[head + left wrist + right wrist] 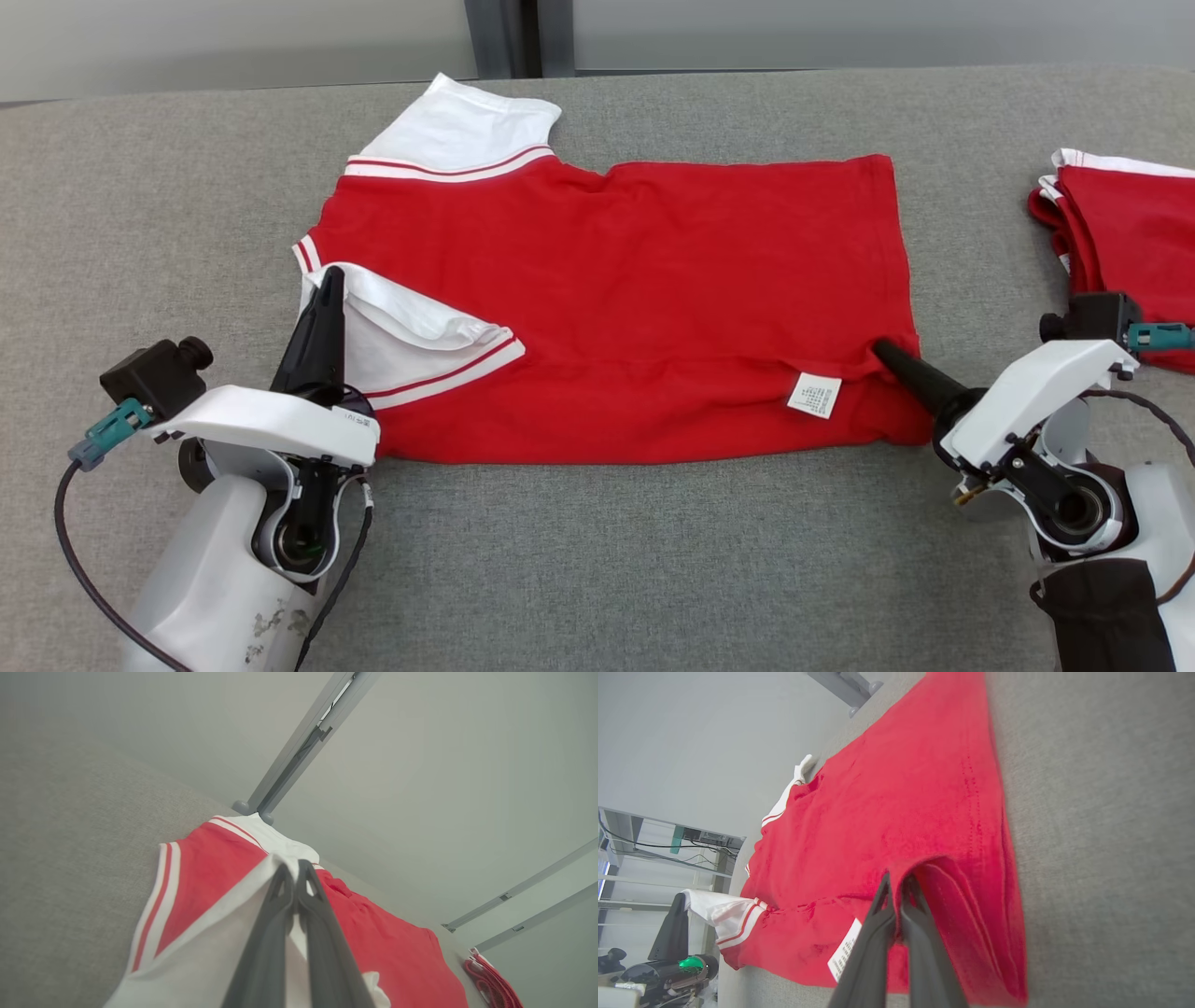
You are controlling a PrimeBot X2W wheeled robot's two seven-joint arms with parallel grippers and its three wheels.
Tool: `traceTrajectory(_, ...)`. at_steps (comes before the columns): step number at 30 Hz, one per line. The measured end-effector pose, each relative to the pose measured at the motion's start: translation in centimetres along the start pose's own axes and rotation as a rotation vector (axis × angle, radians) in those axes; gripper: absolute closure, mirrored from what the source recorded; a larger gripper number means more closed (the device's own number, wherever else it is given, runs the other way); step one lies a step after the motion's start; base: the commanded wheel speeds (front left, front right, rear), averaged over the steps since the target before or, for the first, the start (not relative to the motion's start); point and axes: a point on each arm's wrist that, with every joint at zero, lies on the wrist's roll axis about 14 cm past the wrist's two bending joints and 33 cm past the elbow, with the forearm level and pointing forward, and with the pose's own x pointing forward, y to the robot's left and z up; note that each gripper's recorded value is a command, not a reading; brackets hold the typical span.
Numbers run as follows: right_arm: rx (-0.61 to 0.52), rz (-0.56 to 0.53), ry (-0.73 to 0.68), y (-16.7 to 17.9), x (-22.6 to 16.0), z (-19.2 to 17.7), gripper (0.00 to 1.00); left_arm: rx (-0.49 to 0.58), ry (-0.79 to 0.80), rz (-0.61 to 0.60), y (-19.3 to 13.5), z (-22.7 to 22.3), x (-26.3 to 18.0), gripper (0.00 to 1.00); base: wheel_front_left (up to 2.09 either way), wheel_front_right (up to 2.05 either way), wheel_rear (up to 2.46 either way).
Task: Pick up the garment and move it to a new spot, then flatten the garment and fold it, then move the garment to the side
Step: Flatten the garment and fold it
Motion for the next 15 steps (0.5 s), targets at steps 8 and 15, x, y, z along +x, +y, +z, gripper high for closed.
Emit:
traceTrajectory(8,0.018,0.058,-0.099,1.6,0.0,2.1,0.0,0.005,-0.002,0.039,1.0,0.1,0.7,0.54,0.0,0.0,0.0)
traceTrajectory(15,-0.003,0.113,-0.263,3.4,-1.3,5.3,0.0,0.006,-0.006,0.067,1.7,0.1,0.9,0.0,0.0,0.0,0.0)
